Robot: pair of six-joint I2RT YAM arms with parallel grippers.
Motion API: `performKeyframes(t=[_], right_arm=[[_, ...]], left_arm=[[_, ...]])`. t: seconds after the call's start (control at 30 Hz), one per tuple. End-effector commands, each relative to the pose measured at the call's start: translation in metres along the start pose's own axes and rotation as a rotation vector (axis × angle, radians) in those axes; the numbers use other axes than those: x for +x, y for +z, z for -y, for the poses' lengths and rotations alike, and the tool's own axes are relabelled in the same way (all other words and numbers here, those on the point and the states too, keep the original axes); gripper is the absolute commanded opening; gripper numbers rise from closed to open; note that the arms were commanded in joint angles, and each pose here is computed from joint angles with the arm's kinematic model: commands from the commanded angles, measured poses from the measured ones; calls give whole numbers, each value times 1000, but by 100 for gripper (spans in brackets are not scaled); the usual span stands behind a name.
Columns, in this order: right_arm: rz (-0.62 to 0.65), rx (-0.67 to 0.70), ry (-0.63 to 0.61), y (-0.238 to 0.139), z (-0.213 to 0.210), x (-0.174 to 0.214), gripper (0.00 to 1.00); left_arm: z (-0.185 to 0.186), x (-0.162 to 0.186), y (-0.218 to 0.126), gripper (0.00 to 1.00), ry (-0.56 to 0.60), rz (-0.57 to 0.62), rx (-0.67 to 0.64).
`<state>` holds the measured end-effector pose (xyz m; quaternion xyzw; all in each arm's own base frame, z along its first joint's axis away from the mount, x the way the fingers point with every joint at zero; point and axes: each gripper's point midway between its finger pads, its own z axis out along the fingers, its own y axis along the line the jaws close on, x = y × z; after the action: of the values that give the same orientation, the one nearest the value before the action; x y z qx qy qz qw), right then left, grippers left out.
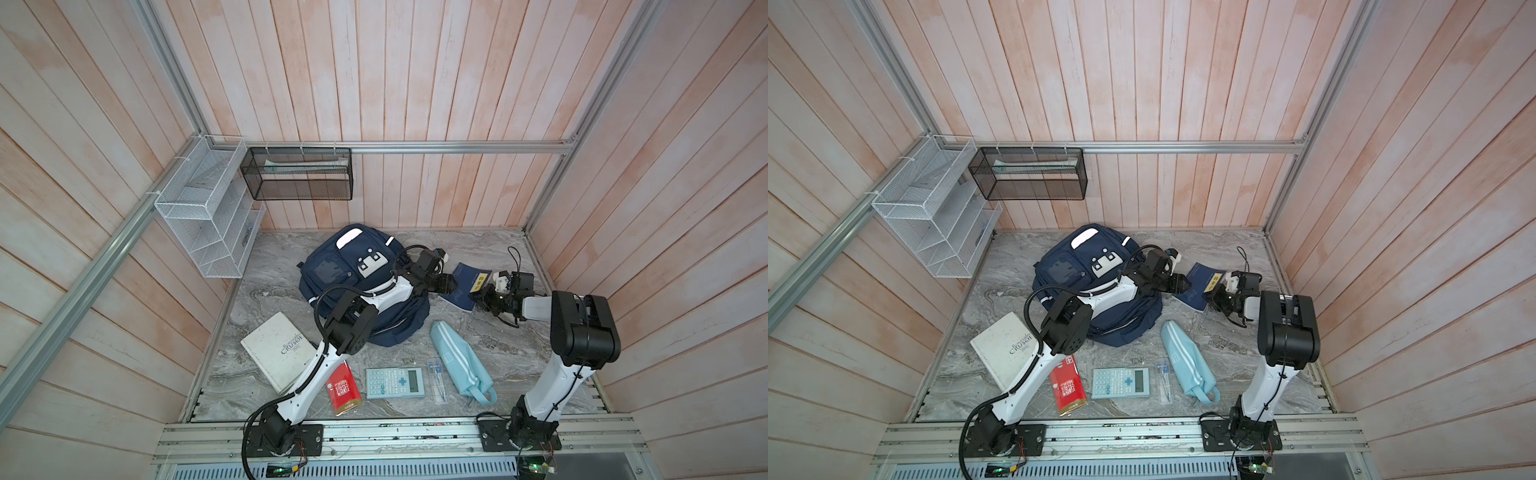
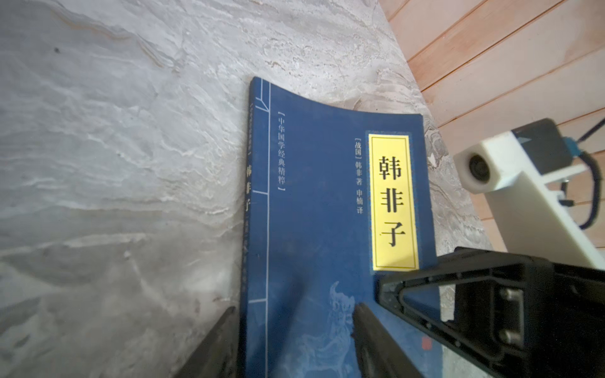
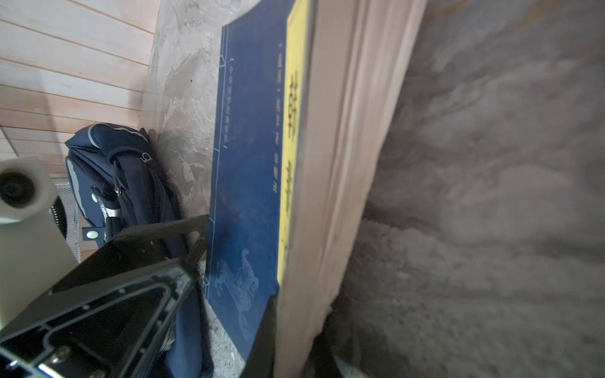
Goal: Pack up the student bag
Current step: 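Lift the navy book upright with the right gripper while the left grips it too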
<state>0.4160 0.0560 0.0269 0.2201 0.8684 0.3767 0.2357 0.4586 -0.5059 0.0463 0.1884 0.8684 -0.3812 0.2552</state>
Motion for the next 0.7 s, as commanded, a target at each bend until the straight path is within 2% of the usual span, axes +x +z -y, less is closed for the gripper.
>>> performKeyframes(t=[0.0,0.03,0.13,0.37,0.5,0.6,0.67], right_arm=[[-50,33,15,-6,8,23,3],[-44,27,6,-9,5,22,0],[-18,-37,-37,-24,-19,19,0],[167,-43,-155,-92,-72,0,0],[188,-68,-213,-122,-97,10,0],[170,-85,-238,-133,-104,26,0],[162,-104,-247,-140,-107,36,0]], left_arm=[[20,17,-9,58,-17,-71,15],[23,13,-12,58,-11,-63,18],[40,-11,-35,61,24,0,23],[115,-82,-129,73,162,176,66],[111,-72,-178,73,212,190,-38],[78,-41,-210,69,243,177,-186],[56,-11,-226,62,246,128,-180]])
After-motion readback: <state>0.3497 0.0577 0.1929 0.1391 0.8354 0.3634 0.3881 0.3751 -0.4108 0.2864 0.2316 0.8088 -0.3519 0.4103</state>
